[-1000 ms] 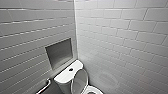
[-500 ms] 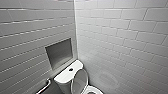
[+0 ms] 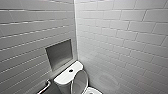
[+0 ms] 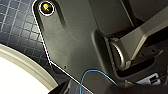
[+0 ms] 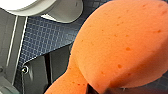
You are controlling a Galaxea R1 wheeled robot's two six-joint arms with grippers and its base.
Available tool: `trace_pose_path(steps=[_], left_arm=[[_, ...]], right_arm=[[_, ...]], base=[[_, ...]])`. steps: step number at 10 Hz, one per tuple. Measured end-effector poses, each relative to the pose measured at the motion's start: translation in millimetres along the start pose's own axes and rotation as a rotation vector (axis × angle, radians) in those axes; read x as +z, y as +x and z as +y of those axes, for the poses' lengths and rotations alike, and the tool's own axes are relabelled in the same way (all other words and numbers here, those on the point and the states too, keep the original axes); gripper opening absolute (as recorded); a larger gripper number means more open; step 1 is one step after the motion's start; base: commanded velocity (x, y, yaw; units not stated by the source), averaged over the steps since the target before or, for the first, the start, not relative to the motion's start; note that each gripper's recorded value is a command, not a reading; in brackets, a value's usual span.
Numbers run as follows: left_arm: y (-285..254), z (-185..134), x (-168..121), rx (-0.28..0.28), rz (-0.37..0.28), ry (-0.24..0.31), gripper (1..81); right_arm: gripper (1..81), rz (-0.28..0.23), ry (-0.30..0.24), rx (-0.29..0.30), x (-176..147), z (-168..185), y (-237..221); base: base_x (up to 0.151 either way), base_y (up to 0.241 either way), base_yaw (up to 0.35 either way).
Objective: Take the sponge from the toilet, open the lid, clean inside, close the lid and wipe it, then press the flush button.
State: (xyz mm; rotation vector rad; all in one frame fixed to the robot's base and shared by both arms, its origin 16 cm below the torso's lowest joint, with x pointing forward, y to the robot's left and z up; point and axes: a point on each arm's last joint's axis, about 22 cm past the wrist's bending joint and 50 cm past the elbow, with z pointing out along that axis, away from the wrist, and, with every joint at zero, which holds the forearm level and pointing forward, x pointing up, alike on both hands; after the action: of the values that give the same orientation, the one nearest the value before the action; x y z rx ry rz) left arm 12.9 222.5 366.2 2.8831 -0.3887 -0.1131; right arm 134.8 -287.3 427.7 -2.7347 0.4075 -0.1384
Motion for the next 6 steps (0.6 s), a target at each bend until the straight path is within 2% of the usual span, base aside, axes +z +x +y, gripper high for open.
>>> trace_pose_path(steps=[1,3,4,6], left_arm=[[12,-2,4,0.004,0.015,0.000,81.1],[33,-5,13,0.020,0.042,0.000,81.1],[44,-9,17,0.038,0.056,0.003,81.1],[63,-13,28,0.044,0.080,0.006,81.1]], right_arm=[[1.0,0.045,0.033,-0.038,3,-20,44],[1.0,0.092,0.092,-0.064,5,-49,80],[1.0,0.087,0.157,-0.078,-5,-73,79],[1.0,0.168,0.227,-0.112,-31,-100,123]], base=[[0.000,0.000,0.000],[0.000,0.000,0.000],[0.000,0.000,0.000],[0.000,0.000,0.000]])
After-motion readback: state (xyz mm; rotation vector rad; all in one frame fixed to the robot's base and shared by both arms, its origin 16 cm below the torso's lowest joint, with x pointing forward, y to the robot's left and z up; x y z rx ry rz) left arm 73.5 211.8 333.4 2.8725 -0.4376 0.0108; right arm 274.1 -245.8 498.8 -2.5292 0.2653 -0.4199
